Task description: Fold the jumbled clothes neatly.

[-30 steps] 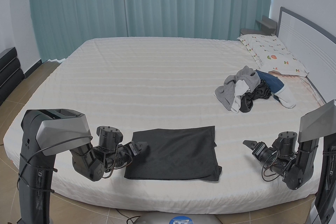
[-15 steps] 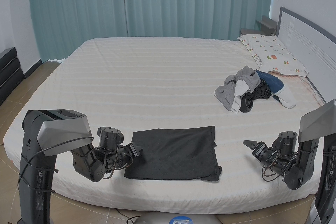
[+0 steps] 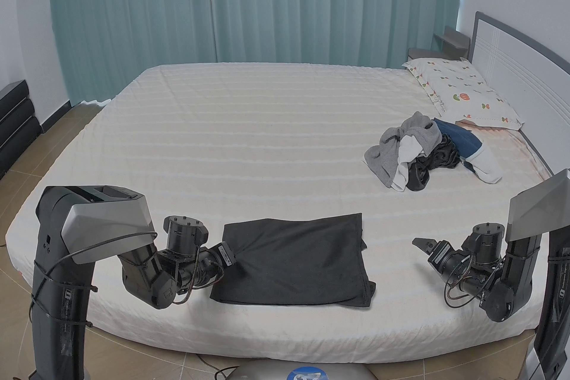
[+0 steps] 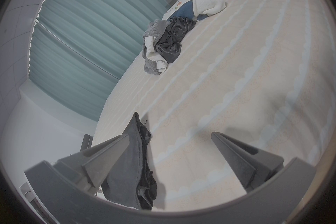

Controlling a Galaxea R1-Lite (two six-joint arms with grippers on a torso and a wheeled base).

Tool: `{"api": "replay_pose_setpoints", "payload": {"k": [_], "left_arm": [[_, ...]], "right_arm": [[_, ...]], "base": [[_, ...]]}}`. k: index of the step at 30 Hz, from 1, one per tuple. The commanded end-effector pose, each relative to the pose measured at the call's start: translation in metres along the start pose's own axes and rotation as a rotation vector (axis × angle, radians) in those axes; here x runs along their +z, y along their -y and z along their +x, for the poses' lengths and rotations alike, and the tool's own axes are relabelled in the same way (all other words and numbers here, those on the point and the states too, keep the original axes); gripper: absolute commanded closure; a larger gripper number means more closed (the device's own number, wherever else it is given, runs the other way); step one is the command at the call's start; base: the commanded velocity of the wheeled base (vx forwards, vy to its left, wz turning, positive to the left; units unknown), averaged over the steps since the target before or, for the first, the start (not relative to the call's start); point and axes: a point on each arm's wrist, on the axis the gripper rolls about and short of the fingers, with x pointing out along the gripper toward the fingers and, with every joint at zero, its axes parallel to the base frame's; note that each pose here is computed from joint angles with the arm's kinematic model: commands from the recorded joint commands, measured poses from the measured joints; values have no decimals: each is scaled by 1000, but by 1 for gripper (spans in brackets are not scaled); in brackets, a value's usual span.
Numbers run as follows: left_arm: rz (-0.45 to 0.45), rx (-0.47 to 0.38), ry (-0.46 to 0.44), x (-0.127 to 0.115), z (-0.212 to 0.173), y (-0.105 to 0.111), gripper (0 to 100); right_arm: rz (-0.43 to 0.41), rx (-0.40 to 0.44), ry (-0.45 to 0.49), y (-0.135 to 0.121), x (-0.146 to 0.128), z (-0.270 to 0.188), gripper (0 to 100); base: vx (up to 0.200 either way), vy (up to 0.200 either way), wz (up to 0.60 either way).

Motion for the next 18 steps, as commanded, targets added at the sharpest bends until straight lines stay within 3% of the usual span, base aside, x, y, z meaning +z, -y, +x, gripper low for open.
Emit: {"api": "replay_pose_setpoints", "payload": {"k": [1,10,18], "left_arm": [[-7,0,10,3,-1,-1,100],[-10,7,12,3,-3,-1,100],[-15,5,19,4,-5,-2,100]], "right_arm": [[0,8,5,-1,1,0,0],[1,4,4,0,1,0,0],[1,1,1,1,0,0,0]], "base": [[0,0,0],[0,0,0],[0,200,0]]}}
